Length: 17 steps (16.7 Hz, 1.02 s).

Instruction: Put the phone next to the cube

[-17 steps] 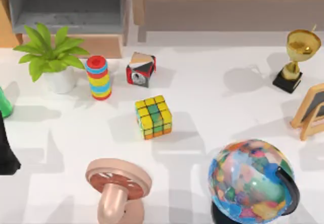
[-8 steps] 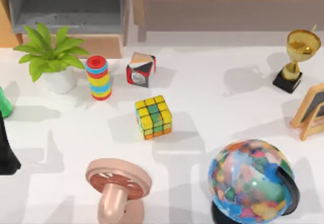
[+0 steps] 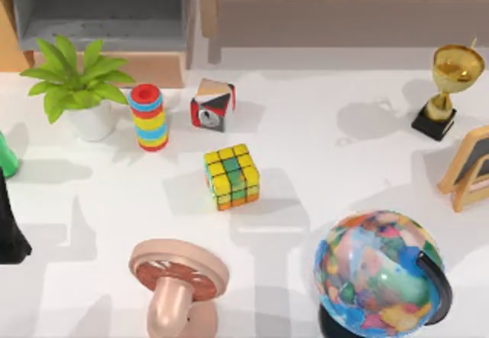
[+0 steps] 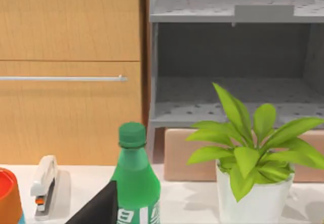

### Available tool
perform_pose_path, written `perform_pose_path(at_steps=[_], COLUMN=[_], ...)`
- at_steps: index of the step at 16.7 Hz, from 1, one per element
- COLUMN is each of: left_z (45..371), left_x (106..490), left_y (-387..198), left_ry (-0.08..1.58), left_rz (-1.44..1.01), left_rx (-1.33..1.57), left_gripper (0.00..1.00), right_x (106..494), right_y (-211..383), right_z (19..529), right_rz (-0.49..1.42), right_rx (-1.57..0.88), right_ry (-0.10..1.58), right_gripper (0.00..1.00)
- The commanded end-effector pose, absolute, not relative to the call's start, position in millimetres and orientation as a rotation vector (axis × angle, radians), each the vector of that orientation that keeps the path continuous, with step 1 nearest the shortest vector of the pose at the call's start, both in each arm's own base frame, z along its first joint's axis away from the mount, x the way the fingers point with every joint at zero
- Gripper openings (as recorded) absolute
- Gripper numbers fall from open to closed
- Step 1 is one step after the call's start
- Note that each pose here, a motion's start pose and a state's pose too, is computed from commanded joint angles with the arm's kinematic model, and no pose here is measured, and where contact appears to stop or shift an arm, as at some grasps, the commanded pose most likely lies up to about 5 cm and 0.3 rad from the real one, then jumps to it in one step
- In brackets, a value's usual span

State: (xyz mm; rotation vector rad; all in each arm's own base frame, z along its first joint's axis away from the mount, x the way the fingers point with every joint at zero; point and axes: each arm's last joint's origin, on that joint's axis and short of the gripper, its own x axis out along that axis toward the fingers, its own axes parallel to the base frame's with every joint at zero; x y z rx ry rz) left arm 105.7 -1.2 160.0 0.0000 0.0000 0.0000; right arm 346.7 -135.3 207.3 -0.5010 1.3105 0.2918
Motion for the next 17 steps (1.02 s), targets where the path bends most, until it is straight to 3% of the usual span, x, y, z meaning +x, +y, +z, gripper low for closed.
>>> perform_pose_path(at_steps=[7, 17], left_z=[160, 160], left_x=[106, 106], left_y=[-1, -1], left_ry=[0.0, 0.0], left_rz=[0.0, 0.0], left_rx=[0.0, 0.0], left_gripper=[1.0, 1.0], right_x=[385, 387], right_y=[-185, -185], right_z=[149, 121], right_rz=[0.496, 0.502], right_rx=[-0.482, -0.482], right_ry=[1.484, 1.487], right_gripper=[1.0, 1.0])
